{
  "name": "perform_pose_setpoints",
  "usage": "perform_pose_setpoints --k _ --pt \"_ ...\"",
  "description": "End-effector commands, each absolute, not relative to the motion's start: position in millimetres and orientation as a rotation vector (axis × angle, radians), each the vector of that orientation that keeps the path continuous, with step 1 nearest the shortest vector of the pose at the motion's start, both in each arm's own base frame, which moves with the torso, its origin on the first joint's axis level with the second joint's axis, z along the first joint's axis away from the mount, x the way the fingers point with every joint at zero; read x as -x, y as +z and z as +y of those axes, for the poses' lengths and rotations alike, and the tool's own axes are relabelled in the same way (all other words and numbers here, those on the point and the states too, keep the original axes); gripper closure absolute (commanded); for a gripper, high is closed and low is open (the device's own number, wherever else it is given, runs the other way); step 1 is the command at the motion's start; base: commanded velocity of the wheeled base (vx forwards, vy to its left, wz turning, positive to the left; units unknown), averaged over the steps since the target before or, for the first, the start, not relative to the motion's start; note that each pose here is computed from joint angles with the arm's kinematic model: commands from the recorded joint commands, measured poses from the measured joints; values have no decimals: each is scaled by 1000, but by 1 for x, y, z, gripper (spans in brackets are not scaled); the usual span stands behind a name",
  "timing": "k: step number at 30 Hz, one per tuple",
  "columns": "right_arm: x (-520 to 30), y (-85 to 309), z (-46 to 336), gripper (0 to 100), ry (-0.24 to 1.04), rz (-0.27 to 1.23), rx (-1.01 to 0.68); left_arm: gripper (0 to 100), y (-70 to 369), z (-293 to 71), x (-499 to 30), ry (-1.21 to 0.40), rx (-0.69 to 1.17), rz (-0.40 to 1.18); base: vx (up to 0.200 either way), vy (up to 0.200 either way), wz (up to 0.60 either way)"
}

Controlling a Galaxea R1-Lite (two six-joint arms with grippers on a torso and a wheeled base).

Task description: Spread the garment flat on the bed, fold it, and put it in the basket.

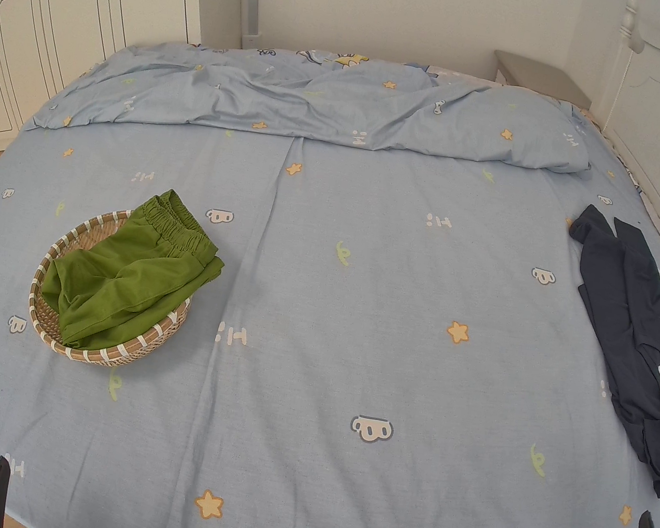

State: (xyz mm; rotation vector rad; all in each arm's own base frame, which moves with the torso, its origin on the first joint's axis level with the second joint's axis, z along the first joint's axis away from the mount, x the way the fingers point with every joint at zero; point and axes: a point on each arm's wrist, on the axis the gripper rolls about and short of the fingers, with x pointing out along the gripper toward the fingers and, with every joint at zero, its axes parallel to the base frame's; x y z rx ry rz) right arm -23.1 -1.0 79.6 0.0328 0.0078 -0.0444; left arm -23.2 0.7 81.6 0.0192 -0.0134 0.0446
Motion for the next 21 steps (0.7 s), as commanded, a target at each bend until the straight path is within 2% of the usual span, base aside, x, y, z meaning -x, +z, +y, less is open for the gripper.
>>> perform_pose_setpoints --k 1,5,10,21 --pt "23 76 0 0 -9 9 -11 0 76 0 23 9 -48 -1 0 0 0" --pt "20 77 0 0 6 68 -3 0 76 0 23 14 -12 -1 0 0 0" --pt "23 75 0 0 5 11 5 0 76 0 23 14 3 -2 0 0 0" --pt "23 76 0 0 6 9 3 0 76 0 23 14 5 -2 0 0 0"
